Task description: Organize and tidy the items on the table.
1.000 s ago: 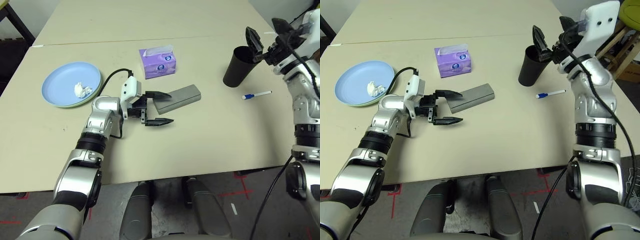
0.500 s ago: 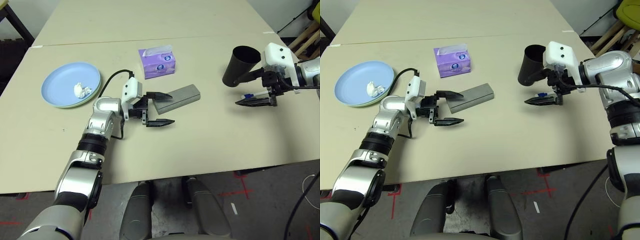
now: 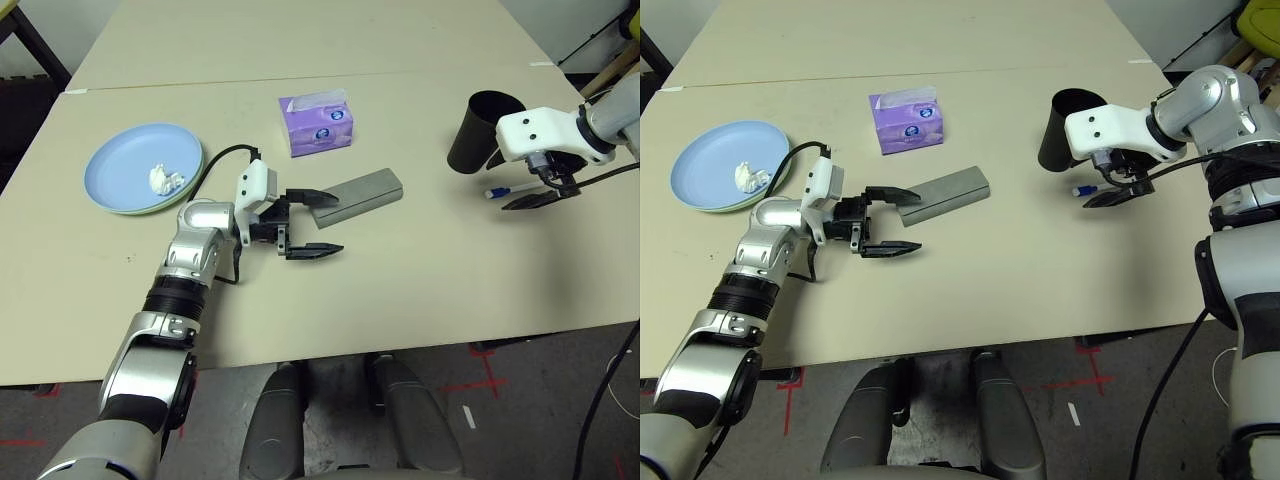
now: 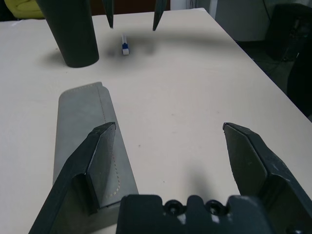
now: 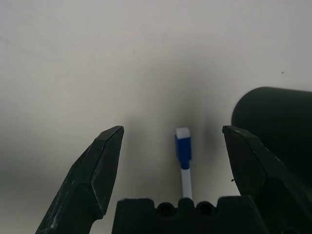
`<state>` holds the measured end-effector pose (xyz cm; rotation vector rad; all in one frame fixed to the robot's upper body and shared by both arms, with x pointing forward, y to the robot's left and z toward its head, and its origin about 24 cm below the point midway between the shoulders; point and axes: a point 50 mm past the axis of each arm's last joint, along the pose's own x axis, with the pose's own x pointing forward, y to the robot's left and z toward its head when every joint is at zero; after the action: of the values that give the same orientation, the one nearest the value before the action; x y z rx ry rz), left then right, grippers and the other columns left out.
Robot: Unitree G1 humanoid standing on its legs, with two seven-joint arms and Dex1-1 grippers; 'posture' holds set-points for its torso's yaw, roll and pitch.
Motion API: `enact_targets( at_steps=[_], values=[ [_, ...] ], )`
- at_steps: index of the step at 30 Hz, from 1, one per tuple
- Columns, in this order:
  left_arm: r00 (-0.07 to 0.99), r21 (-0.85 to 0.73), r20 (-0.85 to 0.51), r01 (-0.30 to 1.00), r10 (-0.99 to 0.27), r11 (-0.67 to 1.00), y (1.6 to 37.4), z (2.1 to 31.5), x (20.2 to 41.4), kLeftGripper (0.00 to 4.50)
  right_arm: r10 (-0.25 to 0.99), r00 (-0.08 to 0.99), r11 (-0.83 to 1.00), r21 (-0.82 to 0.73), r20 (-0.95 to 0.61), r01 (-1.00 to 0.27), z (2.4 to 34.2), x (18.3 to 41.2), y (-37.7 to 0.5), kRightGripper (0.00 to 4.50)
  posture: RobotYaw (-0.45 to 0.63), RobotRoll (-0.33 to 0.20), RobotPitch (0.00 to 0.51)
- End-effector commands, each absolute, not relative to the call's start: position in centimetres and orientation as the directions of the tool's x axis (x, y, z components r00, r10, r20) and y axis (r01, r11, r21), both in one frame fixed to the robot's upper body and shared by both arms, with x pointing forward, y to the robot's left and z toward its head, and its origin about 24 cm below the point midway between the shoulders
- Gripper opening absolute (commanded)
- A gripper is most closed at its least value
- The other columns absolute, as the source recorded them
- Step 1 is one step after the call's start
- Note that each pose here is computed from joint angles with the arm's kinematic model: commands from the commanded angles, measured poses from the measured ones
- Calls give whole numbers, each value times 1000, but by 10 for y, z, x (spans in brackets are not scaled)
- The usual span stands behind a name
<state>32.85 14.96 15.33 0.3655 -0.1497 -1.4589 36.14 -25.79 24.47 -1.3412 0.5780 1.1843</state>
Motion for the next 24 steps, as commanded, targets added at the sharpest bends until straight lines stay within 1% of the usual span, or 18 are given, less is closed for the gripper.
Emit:
enact_targets(
  at_steps=[1,14,24],
  values=[
    [106,318,-122,946,-987,63,152,151,323,4500,279,351,-198,-411,-894,-890,247,359,-264,4488,56,0,288],
    [105,293,-126,954,-986,64,156,149,318,4500,212,373,-213,-415,-903,-884,258,354,-274,4488,17,0,339],
    [108,283,-123,957,-987,69,156,148,316,4500,174,394,-259,-428,-902,-866,259,358,-269,4488,16,0,365]
  ],
)
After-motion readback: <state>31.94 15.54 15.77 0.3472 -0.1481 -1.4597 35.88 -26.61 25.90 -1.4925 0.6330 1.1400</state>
